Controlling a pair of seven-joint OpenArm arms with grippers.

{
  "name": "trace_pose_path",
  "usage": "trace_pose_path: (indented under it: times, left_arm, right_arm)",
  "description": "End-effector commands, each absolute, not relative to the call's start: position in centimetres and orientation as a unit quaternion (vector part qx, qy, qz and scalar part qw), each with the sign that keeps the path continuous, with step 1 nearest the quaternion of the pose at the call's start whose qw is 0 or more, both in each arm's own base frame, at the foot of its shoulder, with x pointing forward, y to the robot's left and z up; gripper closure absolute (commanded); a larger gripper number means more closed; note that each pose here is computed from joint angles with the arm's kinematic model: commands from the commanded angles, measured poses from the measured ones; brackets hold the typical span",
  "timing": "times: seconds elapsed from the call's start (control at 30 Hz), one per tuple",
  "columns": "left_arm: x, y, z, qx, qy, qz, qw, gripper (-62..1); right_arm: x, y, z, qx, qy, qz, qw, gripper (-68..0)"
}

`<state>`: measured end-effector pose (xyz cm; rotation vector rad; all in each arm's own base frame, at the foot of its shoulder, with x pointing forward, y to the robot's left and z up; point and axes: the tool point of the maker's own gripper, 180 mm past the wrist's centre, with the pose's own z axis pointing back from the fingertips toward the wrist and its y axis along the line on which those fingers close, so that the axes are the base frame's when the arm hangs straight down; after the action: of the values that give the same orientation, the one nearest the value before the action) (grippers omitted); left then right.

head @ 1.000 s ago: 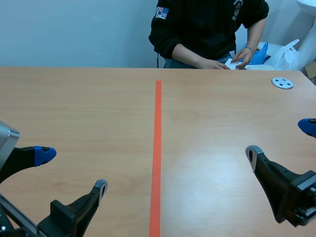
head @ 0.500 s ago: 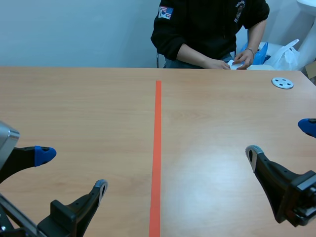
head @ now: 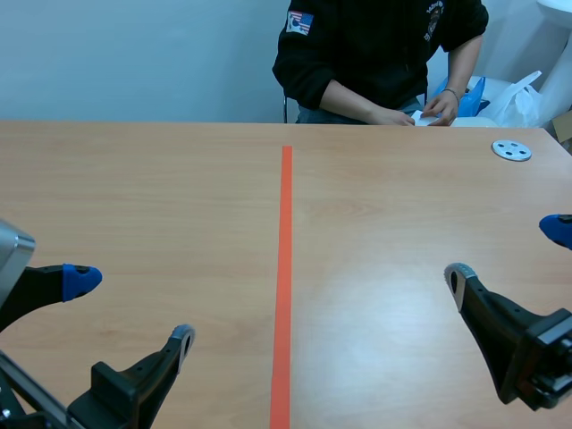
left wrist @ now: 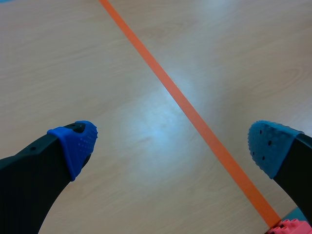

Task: Sort the leaf by its shape. The table is split by an orange tape line. A compound leaf with several leaflets goes to the left side, a simple leaf with one blade goes to the right side. Return to the home posture when a red brick is placed on the table.

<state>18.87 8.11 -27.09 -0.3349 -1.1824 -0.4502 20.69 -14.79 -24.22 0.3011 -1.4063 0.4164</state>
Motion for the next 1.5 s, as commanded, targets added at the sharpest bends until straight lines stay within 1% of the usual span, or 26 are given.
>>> trace_pose_path:
  times: [0.0, 0.9, 1.17, 1.33, 1.47]
  left_arm:
    - [19.0, 7.9, -26.4, -0.161, -0.56, -0.204, 0.786, -62.3]
    - [19.0, 7.9, -26.5, -0.161, -0.56, -0.205, 0.787, -62.3]
    - [18.9, 7.8, -26.7, -0.149, -0.558, -0.226, 0.784, -62.3]
    - [18.8, 7.3, -26.8, -0.163, -0.555, -0.237, 0.78, -62.3]
    - [19.3, 7.2, -28.0, -0.168, -0.55, -0.241, 0.782, -62.3]
  right_arm:
    - [21.1, -15.2, -23.4, 0.133, -0.652, 0.185, 0.723, -67.9]
    - [21.1, -15.2, -23.4, 0.133, -0.652, 0.185, 0.723, -67.9]
    - [21.1, -15.2, -23.4, 0.133, -0.652, 0.185, 0.723, -67.9]
    - [21.1, -15.2, -23.3, 0.134, -0.655, 0.185, 0.72, -67.9]
    - [21.1, -15.2, -23.3, 0.134, -0.655, 0.185, 0.72, -67.9]
